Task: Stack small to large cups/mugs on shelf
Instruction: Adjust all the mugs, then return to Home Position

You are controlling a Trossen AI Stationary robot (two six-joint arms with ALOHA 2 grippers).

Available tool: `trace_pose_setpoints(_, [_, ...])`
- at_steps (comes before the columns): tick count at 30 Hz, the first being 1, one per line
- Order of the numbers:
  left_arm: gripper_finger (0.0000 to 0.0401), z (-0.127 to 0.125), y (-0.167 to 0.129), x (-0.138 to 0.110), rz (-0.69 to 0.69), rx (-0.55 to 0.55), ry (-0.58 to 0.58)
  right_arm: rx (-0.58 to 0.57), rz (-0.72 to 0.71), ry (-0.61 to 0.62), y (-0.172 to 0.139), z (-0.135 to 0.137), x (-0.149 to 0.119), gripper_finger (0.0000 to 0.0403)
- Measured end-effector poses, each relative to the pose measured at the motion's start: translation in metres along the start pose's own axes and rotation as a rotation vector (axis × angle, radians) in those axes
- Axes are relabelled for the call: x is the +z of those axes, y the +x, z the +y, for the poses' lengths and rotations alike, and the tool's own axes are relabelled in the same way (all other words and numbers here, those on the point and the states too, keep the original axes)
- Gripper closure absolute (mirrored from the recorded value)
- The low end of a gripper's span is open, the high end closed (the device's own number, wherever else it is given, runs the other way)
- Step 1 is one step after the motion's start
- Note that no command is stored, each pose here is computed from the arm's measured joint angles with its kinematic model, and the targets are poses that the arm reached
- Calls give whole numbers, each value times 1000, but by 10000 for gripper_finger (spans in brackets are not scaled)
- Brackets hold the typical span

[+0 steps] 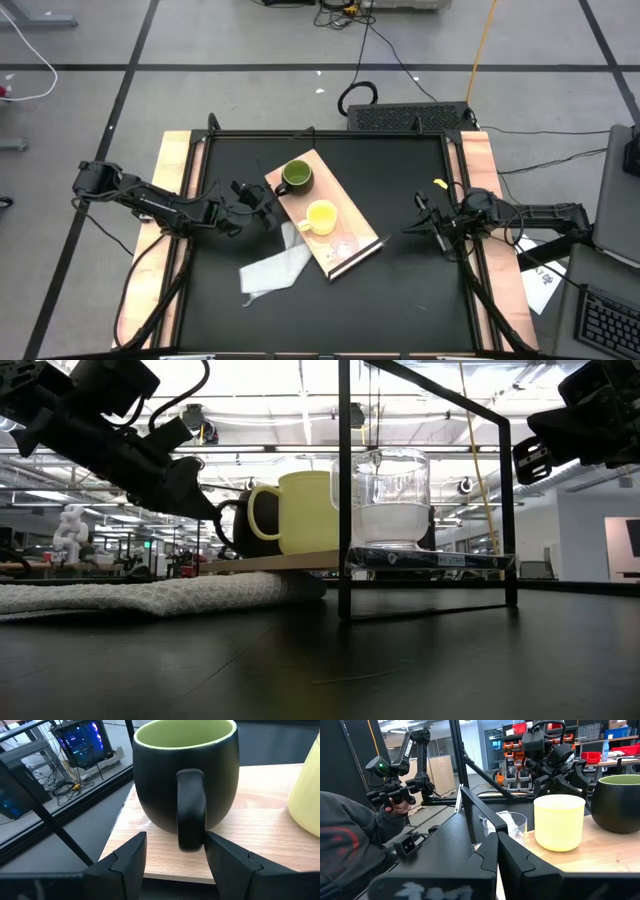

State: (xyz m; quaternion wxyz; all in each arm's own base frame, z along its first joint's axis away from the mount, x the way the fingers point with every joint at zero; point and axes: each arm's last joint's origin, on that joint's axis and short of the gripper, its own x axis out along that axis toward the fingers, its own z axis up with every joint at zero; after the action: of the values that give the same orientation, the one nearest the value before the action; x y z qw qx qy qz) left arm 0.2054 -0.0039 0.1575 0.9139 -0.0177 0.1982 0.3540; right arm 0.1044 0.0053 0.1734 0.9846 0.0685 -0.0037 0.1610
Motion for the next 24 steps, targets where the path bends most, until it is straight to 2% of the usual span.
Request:
trace_pose_setpoints(7, [201, 0, 0, 0, 0, -1, 9, 0, 0, 0, 0, 0, 0, 403])
trace_pose_setpoints(19, [201, -9, -7, -2, 4, -77, 15, 0, 0, 0, 0, 0, 0, 403])
trace_pose_setpoints(24, [201, -12, -13, -7, 24, -90, 59, 0, 0, 0, 0, 0, 0, 403])
